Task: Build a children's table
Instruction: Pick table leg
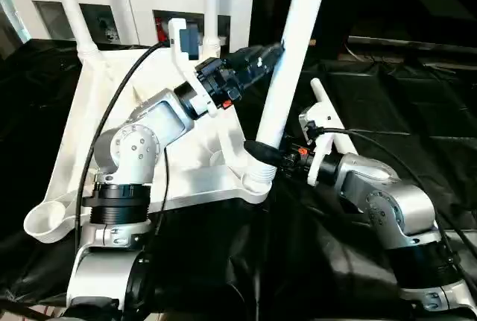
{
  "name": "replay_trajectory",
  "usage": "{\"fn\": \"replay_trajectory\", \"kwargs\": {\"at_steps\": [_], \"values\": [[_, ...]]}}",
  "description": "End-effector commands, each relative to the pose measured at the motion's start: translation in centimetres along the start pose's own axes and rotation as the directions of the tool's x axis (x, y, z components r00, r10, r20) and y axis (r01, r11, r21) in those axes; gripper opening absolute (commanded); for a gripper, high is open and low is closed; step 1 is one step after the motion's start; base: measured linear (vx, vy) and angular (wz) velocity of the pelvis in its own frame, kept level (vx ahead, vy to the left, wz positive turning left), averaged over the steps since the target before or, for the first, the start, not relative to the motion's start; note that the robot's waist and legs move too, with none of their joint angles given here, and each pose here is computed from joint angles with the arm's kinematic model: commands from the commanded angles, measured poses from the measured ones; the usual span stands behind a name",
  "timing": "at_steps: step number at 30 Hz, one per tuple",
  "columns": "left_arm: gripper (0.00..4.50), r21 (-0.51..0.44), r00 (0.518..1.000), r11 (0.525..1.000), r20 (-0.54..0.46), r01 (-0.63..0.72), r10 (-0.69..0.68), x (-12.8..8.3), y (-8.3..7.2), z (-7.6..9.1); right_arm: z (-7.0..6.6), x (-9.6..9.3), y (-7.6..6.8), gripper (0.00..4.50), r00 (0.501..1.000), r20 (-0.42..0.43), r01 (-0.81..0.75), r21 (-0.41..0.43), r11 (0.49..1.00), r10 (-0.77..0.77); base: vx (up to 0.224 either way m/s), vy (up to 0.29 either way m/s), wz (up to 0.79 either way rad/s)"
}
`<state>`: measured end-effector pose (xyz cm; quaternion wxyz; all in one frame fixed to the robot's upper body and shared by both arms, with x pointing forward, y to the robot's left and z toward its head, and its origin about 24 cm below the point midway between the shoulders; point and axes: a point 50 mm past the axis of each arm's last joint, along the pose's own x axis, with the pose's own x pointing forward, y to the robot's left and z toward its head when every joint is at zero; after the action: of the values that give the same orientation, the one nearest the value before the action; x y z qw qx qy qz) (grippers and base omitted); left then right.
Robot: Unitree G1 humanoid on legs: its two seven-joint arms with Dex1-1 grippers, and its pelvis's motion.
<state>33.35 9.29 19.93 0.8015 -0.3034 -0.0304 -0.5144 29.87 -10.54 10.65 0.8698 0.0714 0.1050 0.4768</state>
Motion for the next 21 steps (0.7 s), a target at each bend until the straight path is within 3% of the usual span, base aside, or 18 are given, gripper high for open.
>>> {"fn": "replay_trajectory", "kwargs": {"at_steps": [1,5,11,15,21], "values": [[4.01,-0.004,0.998,0.998,0.002,0.065,-0.065,0.2,-0.7,0.7,0.7,-0.2,0.0,1.89,1.0,0.013,-0.006,-0.039,0.999,0.006,0.0,0.0,0.0],[4.38,0.078,0.995,0.995,-0.078,0.069,-0.063,0.6,-0.8,0.2,0.7,-0.2,0.1,1.89,1.0,-0.002,-0.023,-0.051,0.998,0.023,0.0,0.0,0.0],[4.5,0.102,0.989,0.989,-0.114,0.105,-0.093,1.4,-1.3,-0.3,0.7,-0.1,0.1,1.89,0.999,-0.013,-0.032,-0.06,0.998,0.031,0.0,0.0,0.0],[4.5,0.124,0.987,0.987,-0.135,0.103,-0.086,1.9,-1.2,-0.9,0.8,0.0,0.1,1.89,0.999,-0.019,-0.036,-0.069,0.997,0.035,0.0,0.0,0.0],[4.03,0.09,0.989,0.988,-0.097,0.123,-0.115,2.2,-1.3,-0.5,0.9,0.0,0.0,1.89,0.999,-0.018,-0.036,-0.073,0.997,0.034,0.0,0.0,0.0]]}}
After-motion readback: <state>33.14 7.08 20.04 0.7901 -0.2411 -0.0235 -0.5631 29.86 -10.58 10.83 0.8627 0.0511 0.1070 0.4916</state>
